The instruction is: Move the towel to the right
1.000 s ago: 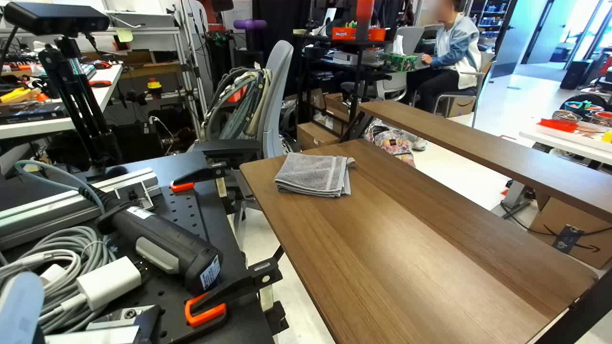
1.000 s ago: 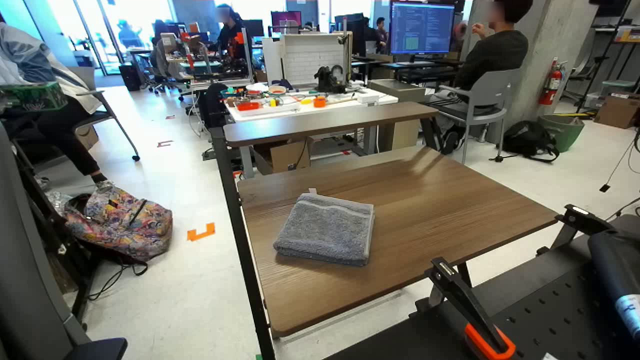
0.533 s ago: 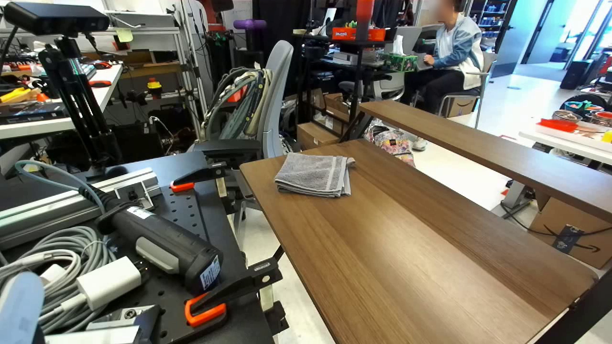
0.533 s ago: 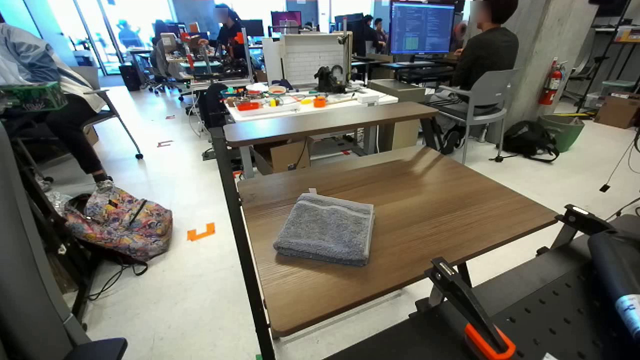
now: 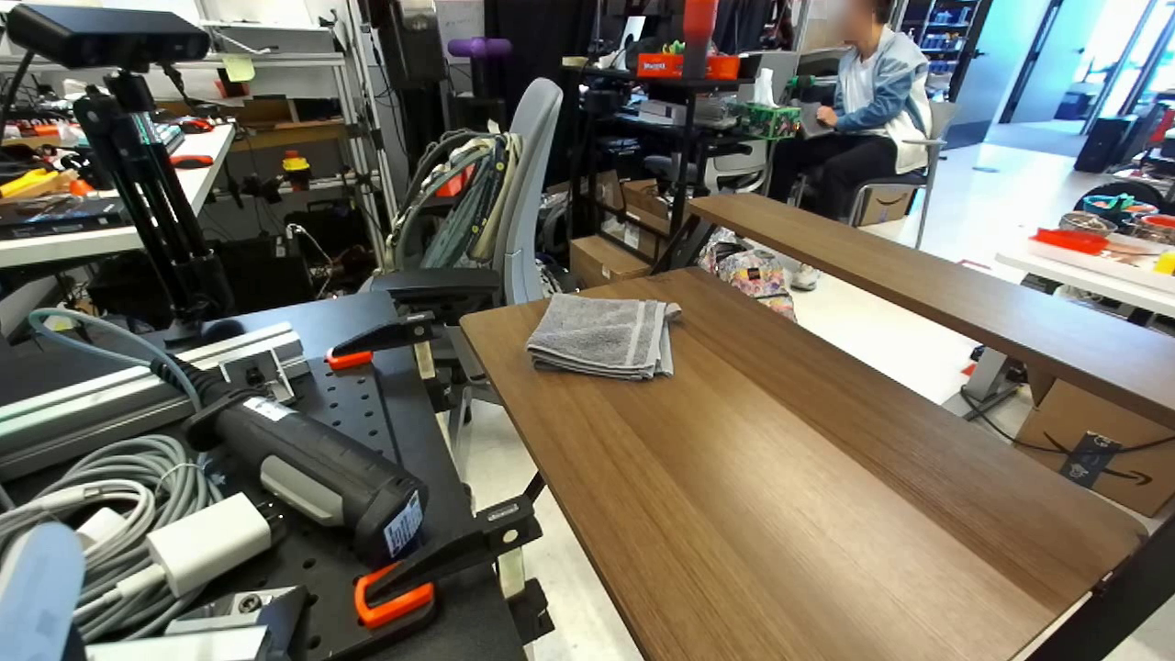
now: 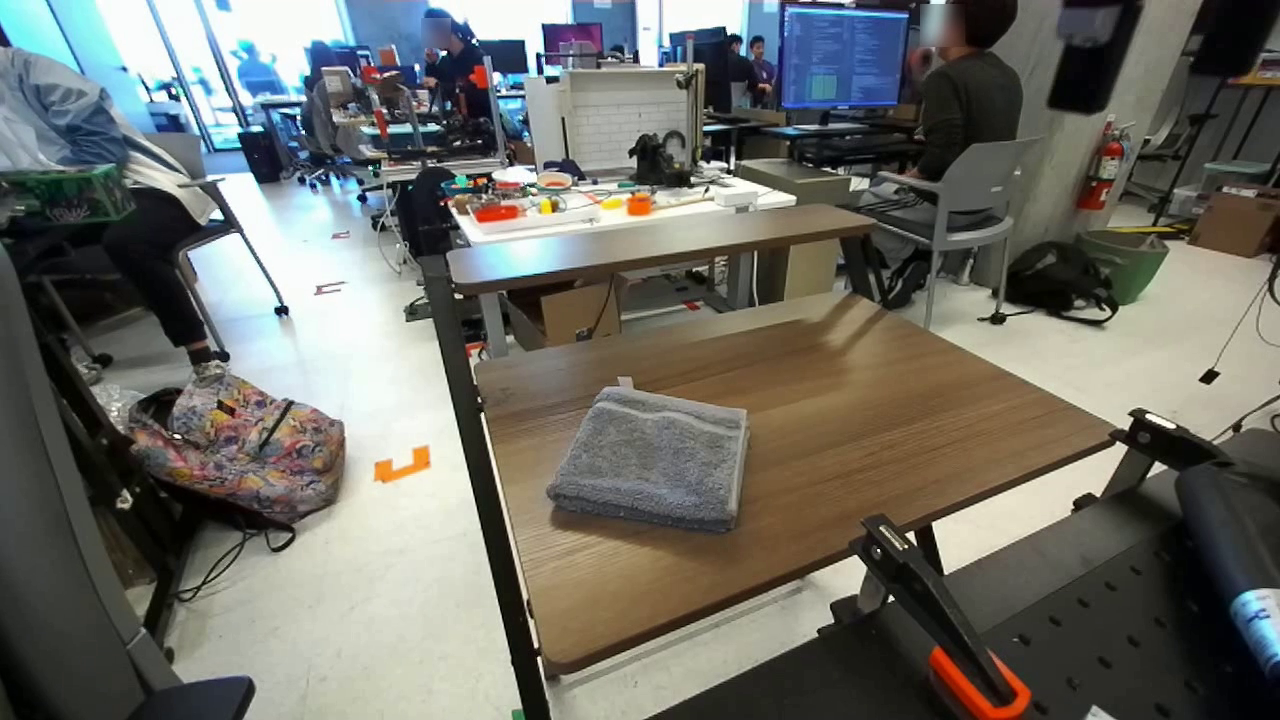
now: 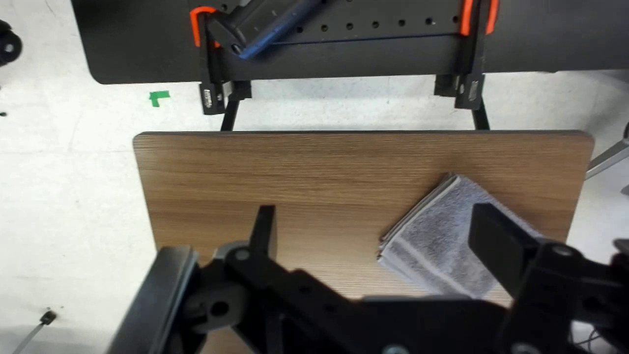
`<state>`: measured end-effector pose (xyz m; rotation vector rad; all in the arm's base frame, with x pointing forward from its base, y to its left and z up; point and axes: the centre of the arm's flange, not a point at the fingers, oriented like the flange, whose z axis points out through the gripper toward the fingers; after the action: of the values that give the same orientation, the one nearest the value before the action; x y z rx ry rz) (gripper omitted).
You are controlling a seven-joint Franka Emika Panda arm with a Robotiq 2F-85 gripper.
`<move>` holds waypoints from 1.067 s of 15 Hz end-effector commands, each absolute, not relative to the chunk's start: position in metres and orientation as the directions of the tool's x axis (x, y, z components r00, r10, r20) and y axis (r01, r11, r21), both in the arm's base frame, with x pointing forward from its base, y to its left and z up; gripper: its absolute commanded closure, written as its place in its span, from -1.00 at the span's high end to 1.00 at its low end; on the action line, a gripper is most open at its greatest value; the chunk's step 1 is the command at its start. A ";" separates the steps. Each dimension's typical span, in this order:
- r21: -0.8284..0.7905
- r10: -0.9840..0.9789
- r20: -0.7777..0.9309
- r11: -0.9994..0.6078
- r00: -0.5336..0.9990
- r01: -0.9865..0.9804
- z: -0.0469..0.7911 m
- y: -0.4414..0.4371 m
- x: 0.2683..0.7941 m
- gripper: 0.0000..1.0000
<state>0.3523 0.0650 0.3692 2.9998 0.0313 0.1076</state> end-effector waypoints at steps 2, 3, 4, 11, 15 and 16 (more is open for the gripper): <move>0.055 0.118 0.038 -0.992 0.992 0.116 0.319 0.112 0.404 1.00; 0.041 0.123 0.042 -0.992 0.992 0.121 0.308 0.120 0.414 1.00; 0.024 0.120 0.050 -0.993 0.992 0.119 0.297 0.127 0.429 1.00; -0.035 0.085 0.004 -0.996 0.996 0.085 0.205 0.159 0.507 1.00; -0.042 0.058 -0.026 -0.997 0.998 0.056 0.154 0.184 0.547 1.00; -0.043 0.051 -0.034 -0.998 0.998 0.049 0.143 0.191 0.554 1.00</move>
<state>0.5108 0.1644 0.1768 3.1771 0.1172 -0.0460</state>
